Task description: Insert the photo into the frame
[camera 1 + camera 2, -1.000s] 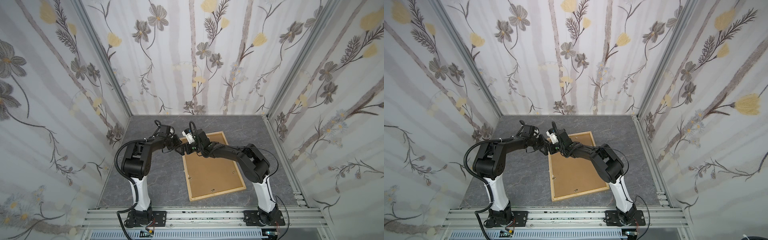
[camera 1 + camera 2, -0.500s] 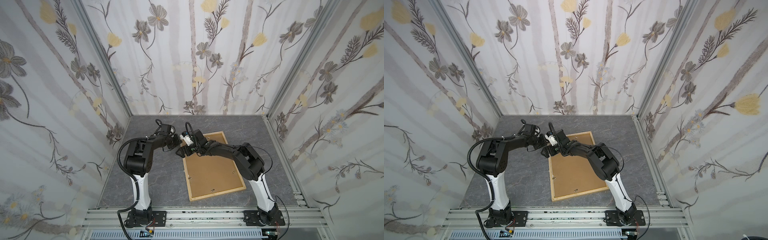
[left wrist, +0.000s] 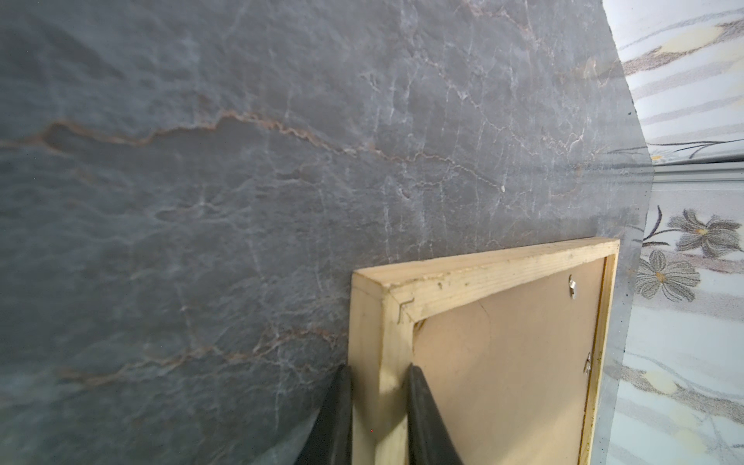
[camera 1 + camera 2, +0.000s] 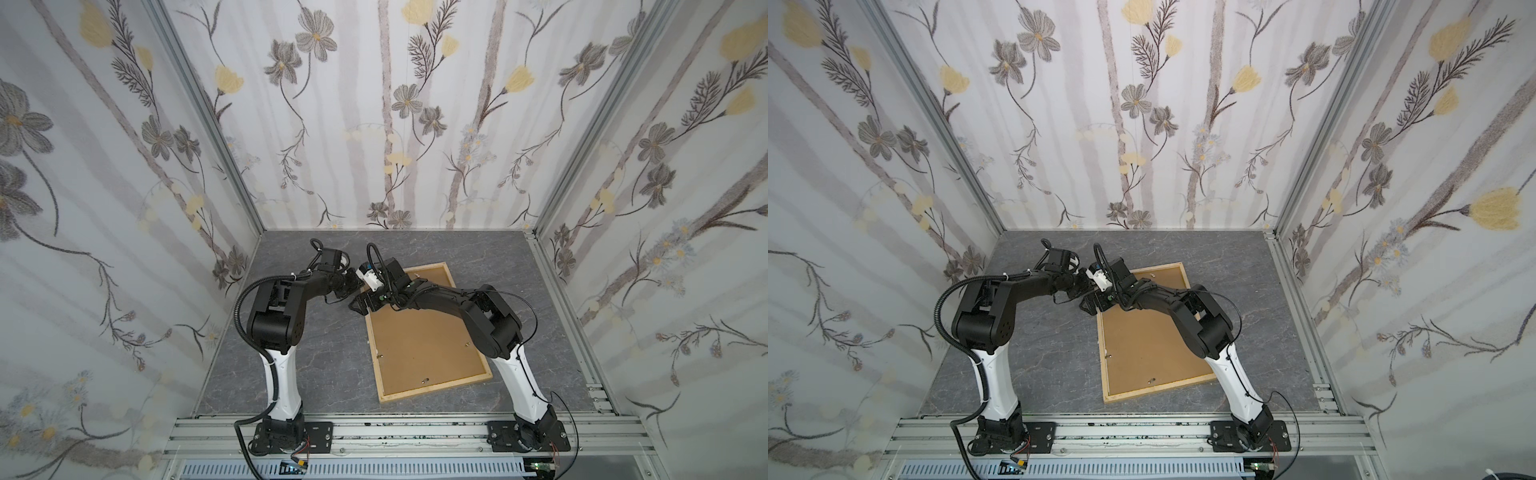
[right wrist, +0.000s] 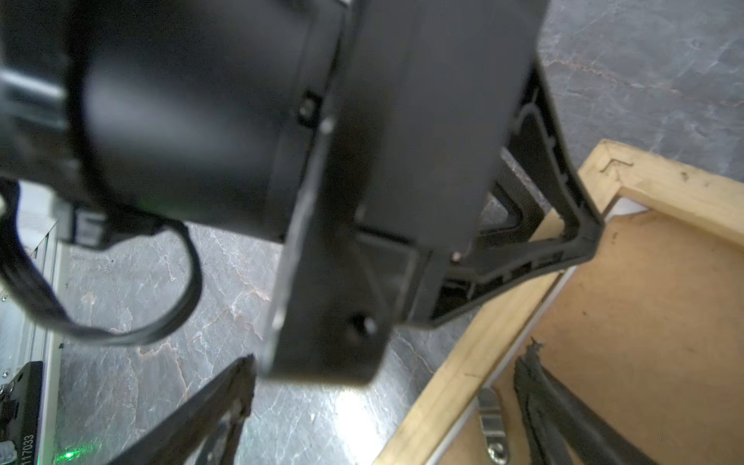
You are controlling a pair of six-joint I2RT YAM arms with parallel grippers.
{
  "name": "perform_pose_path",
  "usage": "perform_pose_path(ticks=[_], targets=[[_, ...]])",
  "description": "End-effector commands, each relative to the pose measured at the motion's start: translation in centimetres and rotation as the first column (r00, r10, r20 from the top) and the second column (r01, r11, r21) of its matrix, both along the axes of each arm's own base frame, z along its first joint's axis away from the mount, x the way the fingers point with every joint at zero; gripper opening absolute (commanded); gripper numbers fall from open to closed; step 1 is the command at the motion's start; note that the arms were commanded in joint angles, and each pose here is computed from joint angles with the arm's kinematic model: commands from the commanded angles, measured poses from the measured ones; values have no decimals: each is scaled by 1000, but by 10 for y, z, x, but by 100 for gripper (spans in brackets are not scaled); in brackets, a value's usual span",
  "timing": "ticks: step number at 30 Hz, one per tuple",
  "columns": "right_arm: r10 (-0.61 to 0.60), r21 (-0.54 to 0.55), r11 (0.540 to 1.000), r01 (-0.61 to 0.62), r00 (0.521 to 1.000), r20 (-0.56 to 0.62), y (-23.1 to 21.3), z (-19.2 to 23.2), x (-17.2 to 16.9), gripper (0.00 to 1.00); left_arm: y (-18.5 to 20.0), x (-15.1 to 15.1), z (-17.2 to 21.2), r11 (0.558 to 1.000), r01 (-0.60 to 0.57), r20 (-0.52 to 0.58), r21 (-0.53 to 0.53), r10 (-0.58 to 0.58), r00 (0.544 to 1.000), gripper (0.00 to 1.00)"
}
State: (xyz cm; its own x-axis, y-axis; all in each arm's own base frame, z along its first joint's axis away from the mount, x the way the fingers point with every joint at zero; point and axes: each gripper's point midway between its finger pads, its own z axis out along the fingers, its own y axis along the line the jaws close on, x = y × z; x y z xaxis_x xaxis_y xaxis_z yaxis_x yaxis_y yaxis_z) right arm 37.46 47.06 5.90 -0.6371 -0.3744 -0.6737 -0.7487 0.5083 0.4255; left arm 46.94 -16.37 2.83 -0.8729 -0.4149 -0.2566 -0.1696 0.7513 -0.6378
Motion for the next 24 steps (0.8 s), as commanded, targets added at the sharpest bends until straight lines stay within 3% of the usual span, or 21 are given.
perform_pose_path(ticks=[1,9,24], targets=[[38,-22,999,-39,999,-24,1,-5,-12,100,5,-7,-11,999,-20,-45,27,21,999,19],[53,-25,998,-53,998,-18,2,-3,-26,100,6,-6,-11,999,-19,-43,30,20,999,18],[28,29,999,-29,999,22,2,29,-18,100,6,-5,-8,999,-20,-39,26,21,999,18]])
